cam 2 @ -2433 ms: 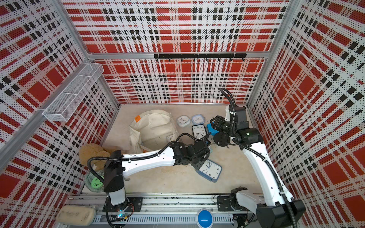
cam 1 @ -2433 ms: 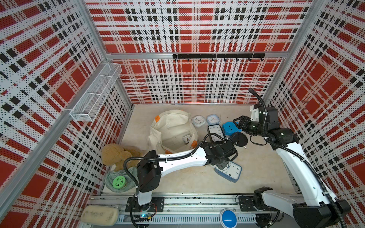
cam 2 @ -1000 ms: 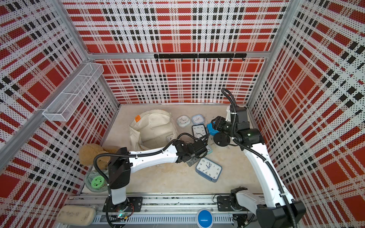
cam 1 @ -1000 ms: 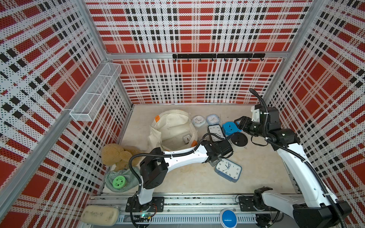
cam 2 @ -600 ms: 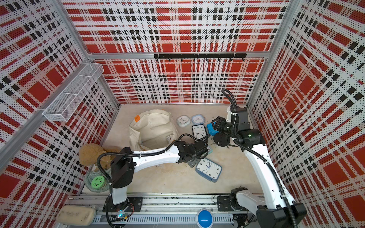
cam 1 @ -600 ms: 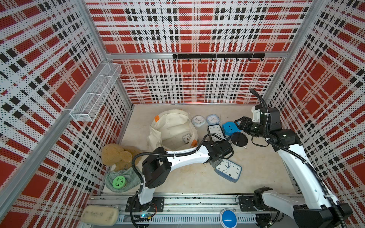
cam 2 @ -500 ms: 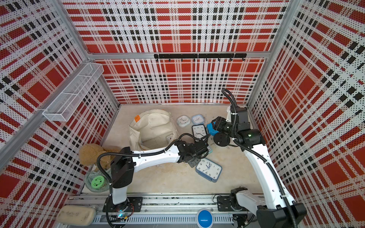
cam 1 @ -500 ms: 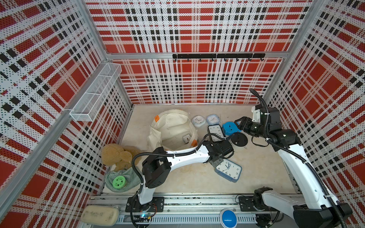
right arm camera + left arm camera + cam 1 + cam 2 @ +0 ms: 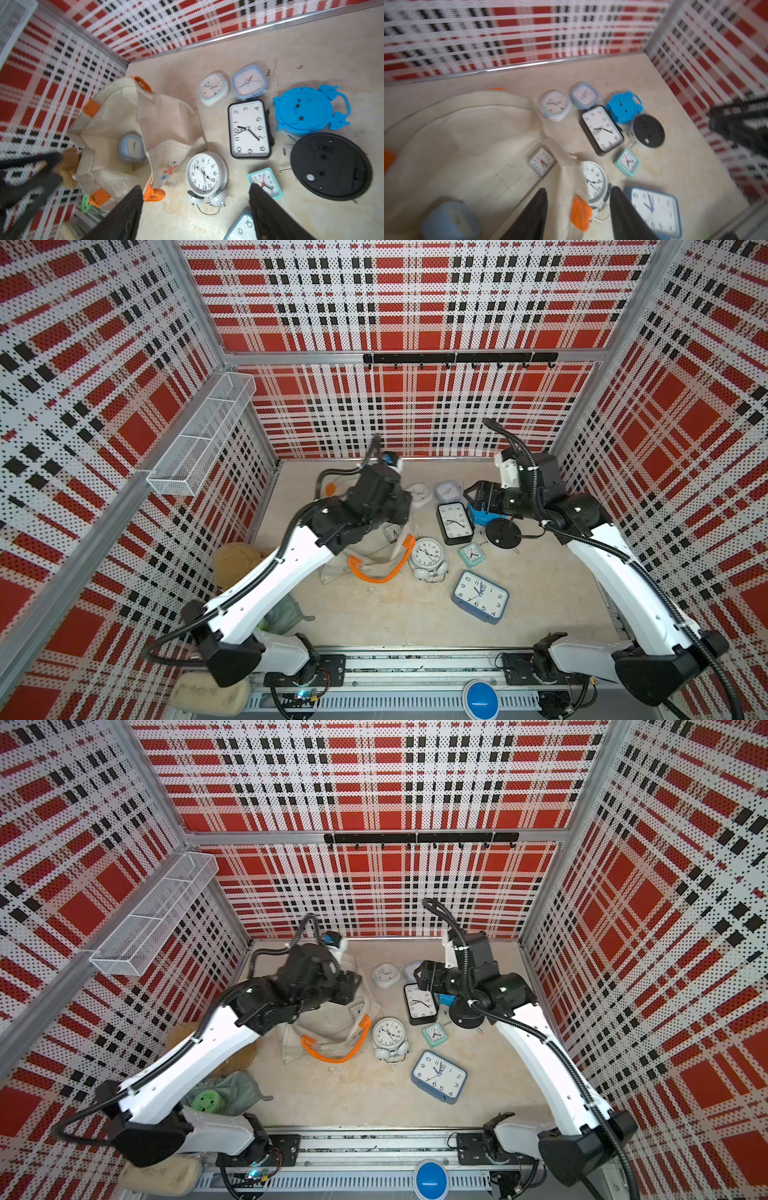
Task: Take the alarm clock out of the canvas bag
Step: Place the alarm at the center of the board, then pick up the alarm from the canvas bag.
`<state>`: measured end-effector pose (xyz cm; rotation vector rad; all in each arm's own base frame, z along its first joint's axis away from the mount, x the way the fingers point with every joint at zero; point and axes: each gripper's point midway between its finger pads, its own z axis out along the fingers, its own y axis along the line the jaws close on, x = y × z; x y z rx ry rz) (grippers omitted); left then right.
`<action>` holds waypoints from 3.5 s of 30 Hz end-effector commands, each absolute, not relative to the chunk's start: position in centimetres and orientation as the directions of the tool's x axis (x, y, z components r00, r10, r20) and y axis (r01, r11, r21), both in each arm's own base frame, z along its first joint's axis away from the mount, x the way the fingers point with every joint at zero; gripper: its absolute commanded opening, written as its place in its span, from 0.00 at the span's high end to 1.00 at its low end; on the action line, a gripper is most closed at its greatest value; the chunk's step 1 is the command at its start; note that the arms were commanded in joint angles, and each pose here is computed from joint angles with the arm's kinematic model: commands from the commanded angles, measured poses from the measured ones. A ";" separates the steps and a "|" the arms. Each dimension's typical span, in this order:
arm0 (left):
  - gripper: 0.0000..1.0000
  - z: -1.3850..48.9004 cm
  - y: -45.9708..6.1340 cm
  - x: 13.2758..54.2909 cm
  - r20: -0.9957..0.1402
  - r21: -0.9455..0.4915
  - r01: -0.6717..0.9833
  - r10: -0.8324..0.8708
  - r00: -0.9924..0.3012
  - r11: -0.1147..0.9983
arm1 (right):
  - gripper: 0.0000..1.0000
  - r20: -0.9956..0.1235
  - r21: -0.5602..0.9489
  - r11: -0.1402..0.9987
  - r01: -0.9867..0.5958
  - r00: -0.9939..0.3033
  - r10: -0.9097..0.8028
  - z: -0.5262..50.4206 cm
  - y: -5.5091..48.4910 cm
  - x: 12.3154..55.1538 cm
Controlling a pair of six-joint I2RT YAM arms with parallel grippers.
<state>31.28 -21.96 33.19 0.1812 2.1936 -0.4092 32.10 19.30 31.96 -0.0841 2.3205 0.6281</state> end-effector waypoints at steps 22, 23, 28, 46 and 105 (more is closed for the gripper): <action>0.39 14.0 -17.1 28.7 -0.385 -0.481 -0.240 -0.449 -0.806 0.843 | 0.86 -0.453 0.128 0.896 -0.425 -0.829 -0.328 16.8 31.8 31.2; 0.37 14.1 -16.9 28.6 -0.391 -0.476 -0.245 -0.453 -0.801 0.844 | 0.89 -0.457 0.129 0.898 -0.420 -0.829 -0.323 16.4 31.5 30.6; 0.28 13.4 -17.3 28.7 -0.399 -0.440 -0.258 -0.444 -0.802 0.860 | 0.97 -0.550 0.130 0.885 -0.448 -0.775 -0.311 15.1 30.8 28.8; 0.08 8.3 -23.0 33.0 -0.430 -0.342 -0.247 -0.384 -0.817 0.907 | 1.00 -0.564 0.197 0.860 -0.470 -0.772 -0.293 13.1 30.5 27.2; 0.05 5.7 -28.7 39.8 -0.418 -0.329 -0.244 -0.372 -0.829 0.913 | 1.00 -0.594 0.226 0.817 -0.531 -0.740 -0.316 13.5 31.3 25.9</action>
